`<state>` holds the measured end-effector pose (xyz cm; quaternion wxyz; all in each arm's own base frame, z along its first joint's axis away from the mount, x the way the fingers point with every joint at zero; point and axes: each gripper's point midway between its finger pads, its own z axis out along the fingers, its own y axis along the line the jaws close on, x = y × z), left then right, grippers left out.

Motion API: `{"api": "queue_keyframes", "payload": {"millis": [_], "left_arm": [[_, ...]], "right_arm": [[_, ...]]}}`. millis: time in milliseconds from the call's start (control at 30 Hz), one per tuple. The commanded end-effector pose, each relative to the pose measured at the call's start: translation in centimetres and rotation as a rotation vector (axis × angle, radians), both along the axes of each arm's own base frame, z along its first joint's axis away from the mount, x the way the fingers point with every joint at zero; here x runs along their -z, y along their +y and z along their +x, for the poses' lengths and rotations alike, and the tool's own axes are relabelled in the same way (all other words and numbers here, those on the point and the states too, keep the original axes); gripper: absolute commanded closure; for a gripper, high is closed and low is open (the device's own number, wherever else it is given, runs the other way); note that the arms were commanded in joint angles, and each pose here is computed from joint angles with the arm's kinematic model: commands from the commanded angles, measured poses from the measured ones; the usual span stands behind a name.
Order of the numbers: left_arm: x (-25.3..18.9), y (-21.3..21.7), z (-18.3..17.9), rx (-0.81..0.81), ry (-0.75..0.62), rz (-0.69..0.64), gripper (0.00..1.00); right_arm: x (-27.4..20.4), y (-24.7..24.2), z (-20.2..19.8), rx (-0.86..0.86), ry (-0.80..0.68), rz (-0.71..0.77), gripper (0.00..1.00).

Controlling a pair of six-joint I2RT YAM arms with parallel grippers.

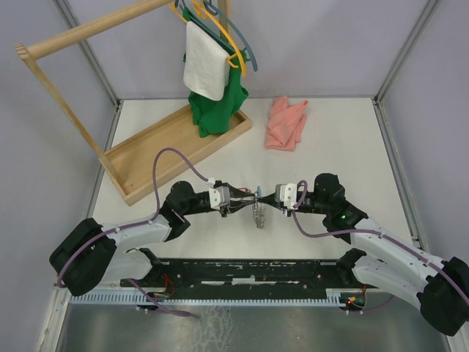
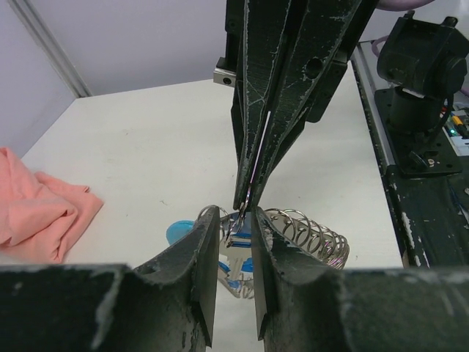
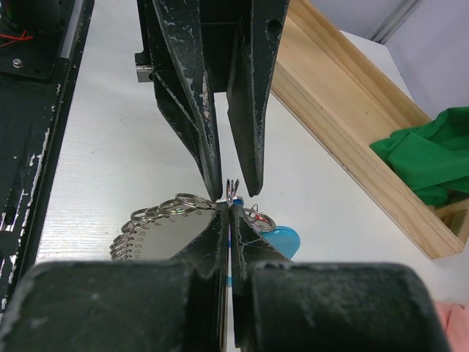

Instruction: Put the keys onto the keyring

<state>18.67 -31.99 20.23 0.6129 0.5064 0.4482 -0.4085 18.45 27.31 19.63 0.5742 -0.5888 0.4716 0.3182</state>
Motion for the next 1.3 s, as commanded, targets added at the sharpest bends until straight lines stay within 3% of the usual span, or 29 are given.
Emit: {"api": "queue_keyframes", "payload": {"millis": [0,100,200,233,433,467,667,900,1267], "left_arm": [[-1.9,-0.8,-0.2,0.053,-0.096,-0.022,0.72],[-1.7,-0.8,-0.3,0.063,-0.094,-0.010,0.79],[-1.4,-0.9,-0.4,0.074,-0.091,0.008,0.96],[-1.3,-0.9,-0.3,0.073,-0.087,0.018,0.97],[-1.1,-0.3,0.3,0.024,-0.065,0.138,0.97],[-0.8,-0.1,0.4,0.005,-0.051,0.196,0.97],[0.2,0.5,0.5,-0.067,-0.021,0.460,0.97],[-2.0,1.0,0.3,-0.103,-0.014,0.660,0.97],[-1.8,1.0,0.2,-0.091,0.017,0.775,0.97]], "right_arm": [[-3.6,0.6,0.1,-0.030,-0.081,0.070,0.99],[-3.7,0.6,0.1,-0.032,-0.081,0.069,0.99],[-3.7,0.6,0.2,-0.029,-0.078,0.065,0.99],[-3.6,0.5,0.2,-0.024,-0.076,0.058,0.99],[-2.7,-1.4,0.7,0.044,-0.077,-0.088,0.88],[-3.1,-1.8,0.7,0.059,-0.089,-0.116,0.79],[-3.0,-2.9,0.7,0.070,-0.095,-0.212,0.65],[-2.6,-1.9,1.2,0.053,-0.079,-0.186,0.60],[-2.3,0.3,1.2,0.030,0.002,-0.008,0.60]]}}
